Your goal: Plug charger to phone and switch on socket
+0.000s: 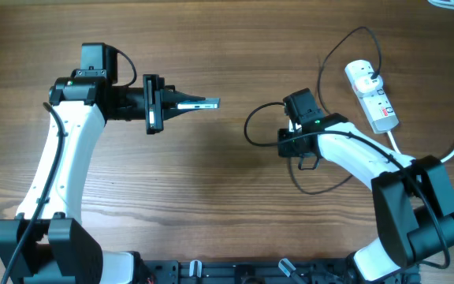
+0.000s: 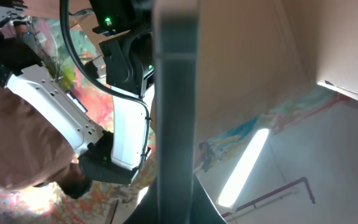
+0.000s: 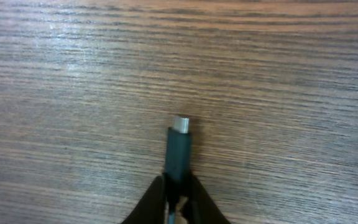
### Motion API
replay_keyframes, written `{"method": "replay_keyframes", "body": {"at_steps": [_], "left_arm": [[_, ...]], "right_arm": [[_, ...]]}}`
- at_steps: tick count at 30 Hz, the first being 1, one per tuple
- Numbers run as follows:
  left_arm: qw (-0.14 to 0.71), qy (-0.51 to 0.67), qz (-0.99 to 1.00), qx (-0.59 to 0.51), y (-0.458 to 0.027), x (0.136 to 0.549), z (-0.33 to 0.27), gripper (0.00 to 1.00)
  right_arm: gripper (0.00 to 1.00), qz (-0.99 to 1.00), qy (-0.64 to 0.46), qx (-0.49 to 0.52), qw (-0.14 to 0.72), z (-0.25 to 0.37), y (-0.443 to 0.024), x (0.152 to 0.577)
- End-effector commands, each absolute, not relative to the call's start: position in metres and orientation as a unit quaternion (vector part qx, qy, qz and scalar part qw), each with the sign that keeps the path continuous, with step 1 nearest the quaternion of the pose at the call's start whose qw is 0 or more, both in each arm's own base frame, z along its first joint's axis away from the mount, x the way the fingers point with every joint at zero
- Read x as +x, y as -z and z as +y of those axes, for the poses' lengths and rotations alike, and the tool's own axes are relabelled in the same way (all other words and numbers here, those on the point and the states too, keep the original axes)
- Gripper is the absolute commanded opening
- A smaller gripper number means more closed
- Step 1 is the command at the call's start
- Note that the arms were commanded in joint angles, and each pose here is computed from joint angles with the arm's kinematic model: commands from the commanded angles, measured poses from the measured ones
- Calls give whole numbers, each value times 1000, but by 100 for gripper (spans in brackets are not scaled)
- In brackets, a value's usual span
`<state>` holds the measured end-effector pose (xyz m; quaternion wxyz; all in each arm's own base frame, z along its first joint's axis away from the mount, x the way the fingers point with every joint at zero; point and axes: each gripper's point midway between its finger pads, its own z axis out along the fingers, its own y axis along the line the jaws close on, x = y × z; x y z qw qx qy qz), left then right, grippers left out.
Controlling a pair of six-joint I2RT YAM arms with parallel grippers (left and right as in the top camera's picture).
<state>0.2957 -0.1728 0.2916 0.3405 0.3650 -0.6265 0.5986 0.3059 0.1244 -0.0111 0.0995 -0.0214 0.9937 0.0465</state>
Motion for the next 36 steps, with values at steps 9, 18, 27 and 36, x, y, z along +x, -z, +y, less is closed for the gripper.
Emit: {"method": "replay_keyframes", "body": {"at_steps": [9,18,27,36], "left_arm": [[358,-607,-612,360,-313,285,-173,4],[356,-607,-613,359,-326,276,-173,4],[370,-598,-604,374,-339,267,-173,4],[369,-590,-613,374,-337,266,-179,4]], "right_arm": [[4,999,35,-35,-20,87,66,239],[4,999,33,-36,-14,89,66,242],[4,999,31,-34,-5,89,65,246],[4,999,31,-34,-5,89,65,246]]}}
